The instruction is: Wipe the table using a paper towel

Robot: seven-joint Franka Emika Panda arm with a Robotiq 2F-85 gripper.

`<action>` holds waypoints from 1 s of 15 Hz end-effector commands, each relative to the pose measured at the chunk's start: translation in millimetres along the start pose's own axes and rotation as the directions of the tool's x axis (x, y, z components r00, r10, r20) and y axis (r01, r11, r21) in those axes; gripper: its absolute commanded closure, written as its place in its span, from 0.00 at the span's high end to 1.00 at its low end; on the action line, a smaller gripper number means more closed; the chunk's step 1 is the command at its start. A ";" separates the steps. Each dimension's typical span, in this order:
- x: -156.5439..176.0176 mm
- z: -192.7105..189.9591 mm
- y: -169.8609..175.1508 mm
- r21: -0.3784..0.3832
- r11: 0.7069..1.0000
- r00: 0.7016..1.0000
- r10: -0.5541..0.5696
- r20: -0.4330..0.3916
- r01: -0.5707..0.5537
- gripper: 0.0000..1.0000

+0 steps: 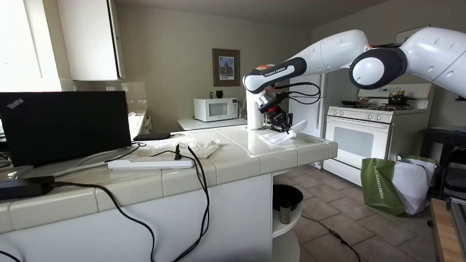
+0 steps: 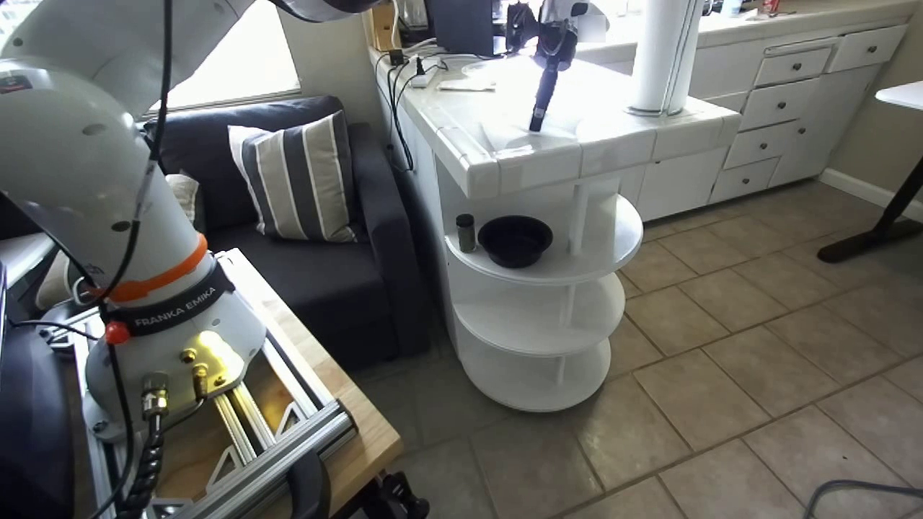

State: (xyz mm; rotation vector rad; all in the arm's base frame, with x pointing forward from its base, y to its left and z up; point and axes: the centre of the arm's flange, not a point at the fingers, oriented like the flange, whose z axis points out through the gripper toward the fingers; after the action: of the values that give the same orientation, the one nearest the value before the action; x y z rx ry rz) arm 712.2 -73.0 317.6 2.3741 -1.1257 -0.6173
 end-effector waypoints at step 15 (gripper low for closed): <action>-34.2 -4.8 -62.8 0.013 0.919 0.919 -0.395 -0.005 0.395 0.00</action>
State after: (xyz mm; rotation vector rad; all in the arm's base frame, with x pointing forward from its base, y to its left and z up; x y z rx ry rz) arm 732.9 12.2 329.0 2.6858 -0.7043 -0.5432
